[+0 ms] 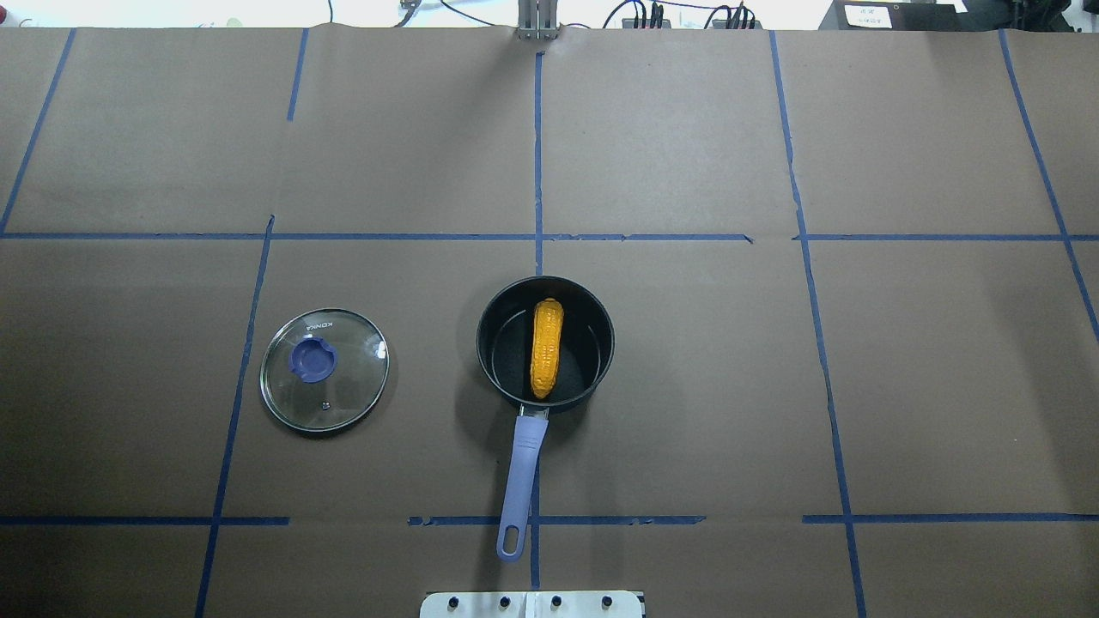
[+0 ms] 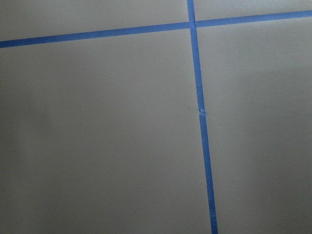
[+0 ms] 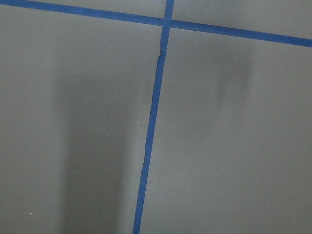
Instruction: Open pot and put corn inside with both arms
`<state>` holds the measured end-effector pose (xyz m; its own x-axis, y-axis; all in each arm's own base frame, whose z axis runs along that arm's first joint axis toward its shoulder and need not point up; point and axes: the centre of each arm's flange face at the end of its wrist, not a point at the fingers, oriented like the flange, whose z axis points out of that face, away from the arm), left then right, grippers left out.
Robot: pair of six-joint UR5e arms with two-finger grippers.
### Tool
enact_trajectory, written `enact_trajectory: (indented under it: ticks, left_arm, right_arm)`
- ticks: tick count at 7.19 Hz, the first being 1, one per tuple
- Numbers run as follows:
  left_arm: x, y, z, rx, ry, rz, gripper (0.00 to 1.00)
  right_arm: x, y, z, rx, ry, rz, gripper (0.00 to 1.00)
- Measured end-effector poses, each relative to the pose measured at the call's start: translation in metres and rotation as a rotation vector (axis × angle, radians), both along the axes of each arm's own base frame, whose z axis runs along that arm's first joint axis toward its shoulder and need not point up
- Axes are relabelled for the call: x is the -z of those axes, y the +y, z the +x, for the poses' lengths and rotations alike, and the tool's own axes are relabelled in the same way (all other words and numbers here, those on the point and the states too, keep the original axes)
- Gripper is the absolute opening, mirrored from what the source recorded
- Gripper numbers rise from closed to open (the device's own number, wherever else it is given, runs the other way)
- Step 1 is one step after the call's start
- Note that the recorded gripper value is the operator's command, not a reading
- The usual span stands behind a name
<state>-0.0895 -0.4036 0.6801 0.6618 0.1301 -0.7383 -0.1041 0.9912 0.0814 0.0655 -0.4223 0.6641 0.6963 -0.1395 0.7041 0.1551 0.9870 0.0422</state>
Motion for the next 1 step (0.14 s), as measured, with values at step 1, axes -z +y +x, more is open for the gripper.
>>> enact_trajectory:
  ticks: [1]
  left_arm:
    - [0.0005,-0.0014,0.0061,-0.015,0.0,0.001,1.0]
  right_arm:
    - [0.0,0.0,-0.0001,0.0,0.0,0.0,1.0]
